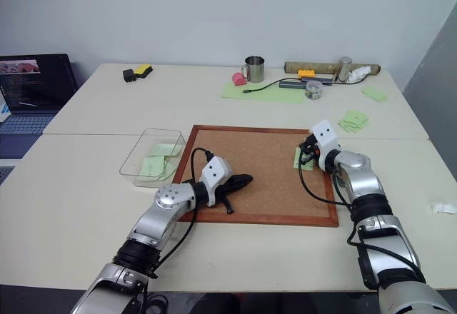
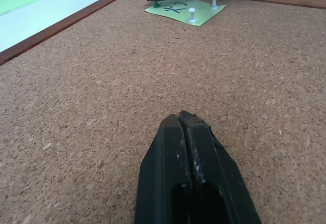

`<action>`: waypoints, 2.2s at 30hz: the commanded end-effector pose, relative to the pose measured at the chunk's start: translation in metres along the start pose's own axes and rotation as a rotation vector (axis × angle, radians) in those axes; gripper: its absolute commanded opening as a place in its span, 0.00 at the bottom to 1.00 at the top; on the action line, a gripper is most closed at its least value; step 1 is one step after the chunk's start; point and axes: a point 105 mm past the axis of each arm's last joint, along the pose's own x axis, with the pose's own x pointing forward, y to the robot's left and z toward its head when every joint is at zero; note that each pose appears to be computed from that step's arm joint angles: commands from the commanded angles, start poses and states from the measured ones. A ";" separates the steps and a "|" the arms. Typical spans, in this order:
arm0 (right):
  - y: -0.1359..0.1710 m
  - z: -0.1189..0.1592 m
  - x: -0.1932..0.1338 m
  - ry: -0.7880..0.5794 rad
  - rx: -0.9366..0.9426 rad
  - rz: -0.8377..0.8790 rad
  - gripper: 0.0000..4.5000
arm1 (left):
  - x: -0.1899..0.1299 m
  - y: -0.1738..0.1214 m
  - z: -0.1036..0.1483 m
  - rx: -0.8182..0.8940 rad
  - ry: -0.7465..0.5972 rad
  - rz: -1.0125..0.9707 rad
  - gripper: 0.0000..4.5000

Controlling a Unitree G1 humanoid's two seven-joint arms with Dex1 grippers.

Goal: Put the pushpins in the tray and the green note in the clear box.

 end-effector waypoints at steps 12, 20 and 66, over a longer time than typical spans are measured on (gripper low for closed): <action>0.004 0.035 -0.015 -0.157 0.021 -0.008 0.01 | -0.001 -0.012 -0.036 -0.043 0.144 0.011 0.00; 0.002 0.044 -0.020 -0.193 0.157 0.006 0.01 | 0.000 -0.015 -0.036 -0.045 0.145 0.003 0.00; -0.059 -0.021 -0.118 0.135 -0.001 -0.331 0.01 | -0.002 -0.019 -0.035 -0.022 0.148 -0.024 0.00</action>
